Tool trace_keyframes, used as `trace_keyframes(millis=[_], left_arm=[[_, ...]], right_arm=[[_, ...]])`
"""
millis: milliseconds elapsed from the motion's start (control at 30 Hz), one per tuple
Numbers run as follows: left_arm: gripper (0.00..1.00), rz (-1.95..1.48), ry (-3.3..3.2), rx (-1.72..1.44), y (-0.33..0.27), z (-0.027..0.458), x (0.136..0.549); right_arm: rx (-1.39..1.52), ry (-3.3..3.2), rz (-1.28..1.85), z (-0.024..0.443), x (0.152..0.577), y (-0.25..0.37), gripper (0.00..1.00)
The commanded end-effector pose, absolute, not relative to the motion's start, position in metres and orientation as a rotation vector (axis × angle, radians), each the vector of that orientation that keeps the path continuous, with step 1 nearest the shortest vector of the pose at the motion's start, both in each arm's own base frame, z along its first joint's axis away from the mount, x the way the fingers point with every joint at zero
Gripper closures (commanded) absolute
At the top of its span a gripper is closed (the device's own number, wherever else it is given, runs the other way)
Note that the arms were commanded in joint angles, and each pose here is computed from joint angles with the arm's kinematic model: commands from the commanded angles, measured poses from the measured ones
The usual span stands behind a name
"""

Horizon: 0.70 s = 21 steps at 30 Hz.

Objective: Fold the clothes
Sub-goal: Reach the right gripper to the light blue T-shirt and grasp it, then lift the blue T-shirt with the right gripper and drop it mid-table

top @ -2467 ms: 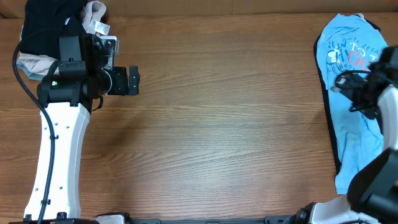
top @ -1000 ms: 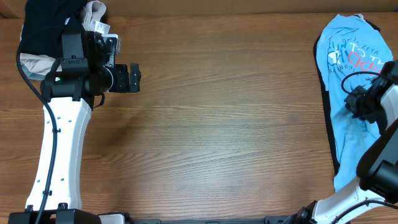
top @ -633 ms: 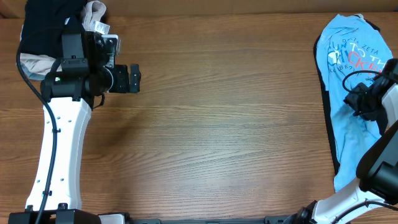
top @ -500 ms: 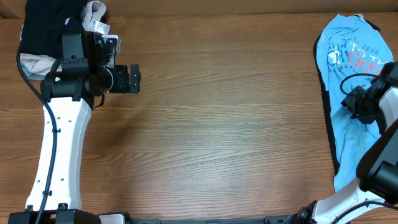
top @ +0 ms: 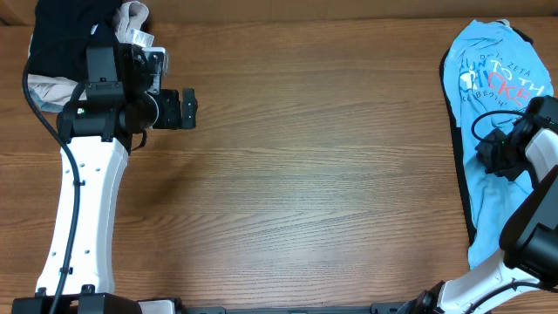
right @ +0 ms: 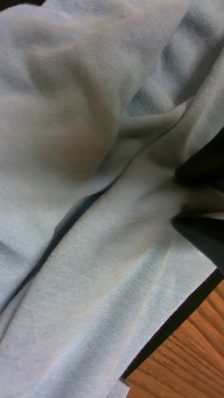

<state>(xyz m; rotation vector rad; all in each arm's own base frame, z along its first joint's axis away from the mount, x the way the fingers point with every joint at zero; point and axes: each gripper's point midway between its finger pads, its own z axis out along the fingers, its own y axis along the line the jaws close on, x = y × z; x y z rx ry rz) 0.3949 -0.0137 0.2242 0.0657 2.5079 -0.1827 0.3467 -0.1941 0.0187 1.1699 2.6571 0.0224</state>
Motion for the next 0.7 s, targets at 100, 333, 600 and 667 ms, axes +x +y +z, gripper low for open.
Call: trace_keyframes(millis=[100,333,600,667], left_arm=[[0.00,-0.192,2.476,0.092,-0.018,0.234,0.401],[0.00,-0.192,2.474,0.092,-0.018,0.234,0.402],[0.00,-0.191,2.468,0.092,-0.018,0.235,0.403],[0.00,-0.191,2.465,0.093,-0.018,0.236,0.403]], right_arm=[[1.155,2.621,0.025,0.031,0.352,-0.195,0.74],[1.162,2.604,0.025,0.036,0.356,-0.197,0.90],[1.156,2.576,0.048,0.077,0.364,-0.198,0.96],[1.144,2.576,0.062,0.090,0.364,-0.196,0.96]])
